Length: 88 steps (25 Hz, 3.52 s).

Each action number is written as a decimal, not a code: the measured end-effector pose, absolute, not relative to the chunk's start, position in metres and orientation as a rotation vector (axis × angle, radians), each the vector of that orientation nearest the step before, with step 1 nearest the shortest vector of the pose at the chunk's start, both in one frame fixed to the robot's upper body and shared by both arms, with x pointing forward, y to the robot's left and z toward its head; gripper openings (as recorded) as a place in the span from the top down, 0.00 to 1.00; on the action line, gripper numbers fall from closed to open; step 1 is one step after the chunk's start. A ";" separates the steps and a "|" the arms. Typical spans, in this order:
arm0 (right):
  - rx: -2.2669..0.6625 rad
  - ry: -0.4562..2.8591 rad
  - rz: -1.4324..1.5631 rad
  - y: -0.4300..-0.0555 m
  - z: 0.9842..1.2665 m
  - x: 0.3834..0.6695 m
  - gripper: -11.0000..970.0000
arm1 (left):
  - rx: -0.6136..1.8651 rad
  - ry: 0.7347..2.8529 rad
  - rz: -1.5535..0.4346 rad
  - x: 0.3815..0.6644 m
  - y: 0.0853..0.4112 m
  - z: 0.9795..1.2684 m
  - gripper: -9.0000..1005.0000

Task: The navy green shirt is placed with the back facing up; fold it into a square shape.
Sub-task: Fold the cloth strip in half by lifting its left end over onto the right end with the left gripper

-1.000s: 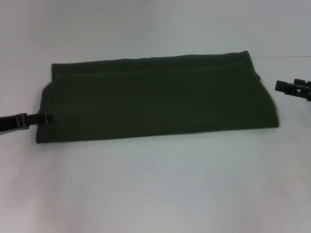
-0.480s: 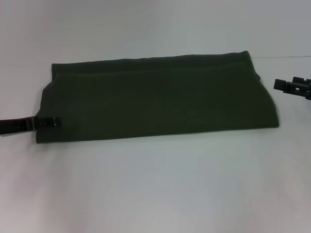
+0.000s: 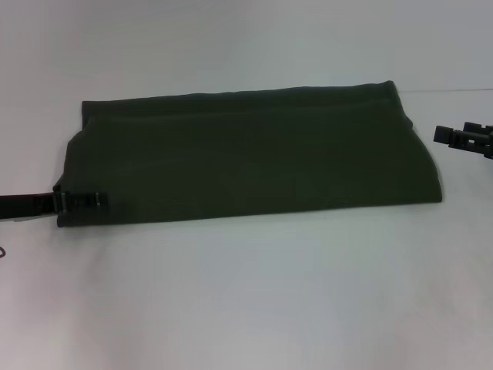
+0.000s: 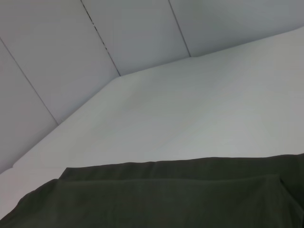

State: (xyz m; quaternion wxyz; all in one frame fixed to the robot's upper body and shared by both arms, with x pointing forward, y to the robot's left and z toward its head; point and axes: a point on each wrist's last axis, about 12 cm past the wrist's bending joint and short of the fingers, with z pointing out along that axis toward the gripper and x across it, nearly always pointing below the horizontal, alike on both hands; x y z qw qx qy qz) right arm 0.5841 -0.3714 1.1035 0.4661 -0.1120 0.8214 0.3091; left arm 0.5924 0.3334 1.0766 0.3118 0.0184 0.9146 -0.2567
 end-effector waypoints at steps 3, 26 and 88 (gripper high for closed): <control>-0.275 2.016 0.759 -0.371 1.104 0.584 0.04 | 0.056 2.416 -0.686 0.592 0.332 1.077 0.10; -0.282 2.028 0.758 -0.369 1.102 0.585 0.04 | 0.057 2.425 -0.650 0.592 0.335 1.075 0.50; -0.257 2.484 0.488 -0.314 1.090 0.637 0.06 | 0.087 2.430 -0.631 0.598 0.331 1.077 0.96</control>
